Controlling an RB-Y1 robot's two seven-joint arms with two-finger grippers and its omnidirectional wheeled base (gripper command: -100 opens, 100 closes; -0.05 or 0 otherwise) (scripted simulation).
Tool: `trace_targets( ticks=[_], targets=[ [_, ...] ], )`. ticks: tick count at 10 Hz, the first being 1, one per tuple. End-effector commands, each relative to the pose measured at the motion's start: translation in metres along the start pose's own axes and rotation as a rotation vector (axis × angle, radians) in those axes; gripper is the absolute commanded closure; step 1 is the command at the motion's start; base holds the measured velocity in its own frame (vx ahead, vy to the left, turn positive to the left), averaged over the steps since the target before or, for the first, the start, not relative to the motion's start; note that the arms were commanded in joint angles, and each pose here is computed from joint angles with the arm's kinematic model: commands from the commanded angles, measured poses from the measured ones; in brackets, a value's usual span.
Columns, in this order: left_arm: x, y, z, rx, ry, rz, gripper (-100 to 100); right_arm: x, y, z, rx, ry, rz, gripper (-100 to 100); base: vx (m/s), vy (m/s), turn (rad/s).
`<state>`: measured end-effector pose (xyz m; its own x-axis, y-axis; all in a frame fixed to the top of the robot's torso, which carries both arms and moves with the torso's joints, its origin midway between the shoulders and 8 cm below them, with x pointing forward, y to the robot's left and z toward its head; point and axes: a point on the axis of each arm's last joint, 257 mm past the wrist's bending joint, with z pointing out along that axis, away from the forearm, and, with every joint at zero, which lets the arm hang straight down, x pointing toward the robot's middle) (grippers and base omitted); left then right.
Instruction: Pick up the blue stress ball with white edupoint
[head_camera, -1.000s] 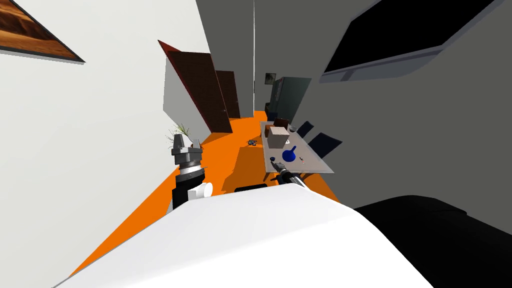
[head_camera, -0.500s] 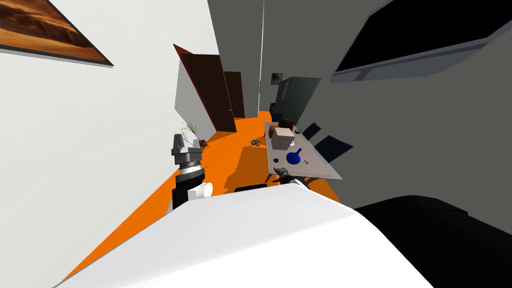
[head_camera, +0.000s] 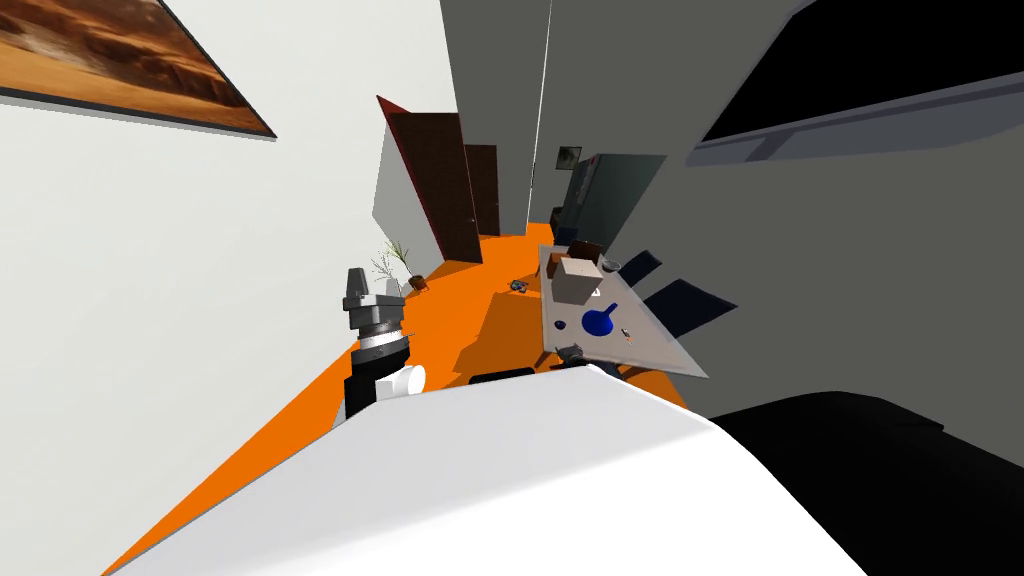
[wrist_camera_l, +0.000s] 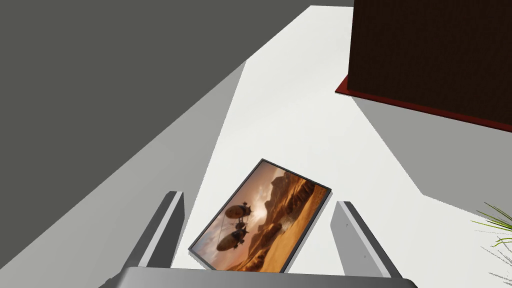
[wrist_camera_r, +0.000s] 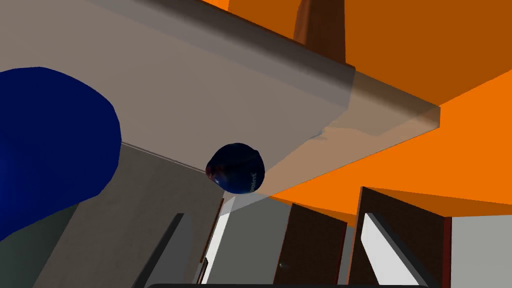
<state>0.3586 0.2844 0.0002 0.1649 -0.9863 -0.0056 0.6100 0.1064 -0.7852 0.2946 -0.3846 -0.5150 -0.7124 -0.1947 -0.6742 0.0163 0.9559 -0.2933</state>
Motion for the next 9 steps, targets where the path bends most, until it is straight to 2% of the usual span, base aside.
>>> trace_targets(
  ticks=[1,2,3,4,6,7,8,9],
  targets=[
    [0.0,0.0,0.0,0.0,0.0,0.0,0,0.02,-0.011,0.0,0.04,0.046,-0.062,-100,0.015,0.008,0.096],
    [0.0,0.0,0.0,0.0,0.0,0.0,0,0.035,-0.02,0.001,0.07,0.083,-0.138,-100,0.022,0.011,0.185],
    [0.0,0.0,0.0,0.0,0.0,0.0,0,0.041,-0.025,0.001,0.082,0.094,-0.156,-100,0.022,0.003,0.094],
    [0.0,0.0,0.0,0.0,0.0,0.0,0,0.053,-0.036,0.001,0.117,0.126,-0.245,-100,0.027,0.008,0.198],
    [0.0,0.0,0.0,0.0,0.0,0.0,0,0.067,-0.044,0.0,0.131,0.154,-0.272,-100,0.016,-0.001,0.039],
    [0.0,0.0,0.0,0.0,0.0,0.0,0,0.077,-0.056,-0.001,0.168,0.185,-0.363,-100,0.016,0.002,0.207],
    [0.0,0.0,0.0,0.0,0.0,0.0,0,0.086,-0.06,-0.002,0.173,0.203,-0.374,-100,0.021,-0.004,0.104],
    [0.0,0.0,0.0,0.0,0.0,0.0,0,0.091,-0.071,-0.004,0.205,0.226,-0.454,-100,0.029,0.003,0.19]
  ],
)
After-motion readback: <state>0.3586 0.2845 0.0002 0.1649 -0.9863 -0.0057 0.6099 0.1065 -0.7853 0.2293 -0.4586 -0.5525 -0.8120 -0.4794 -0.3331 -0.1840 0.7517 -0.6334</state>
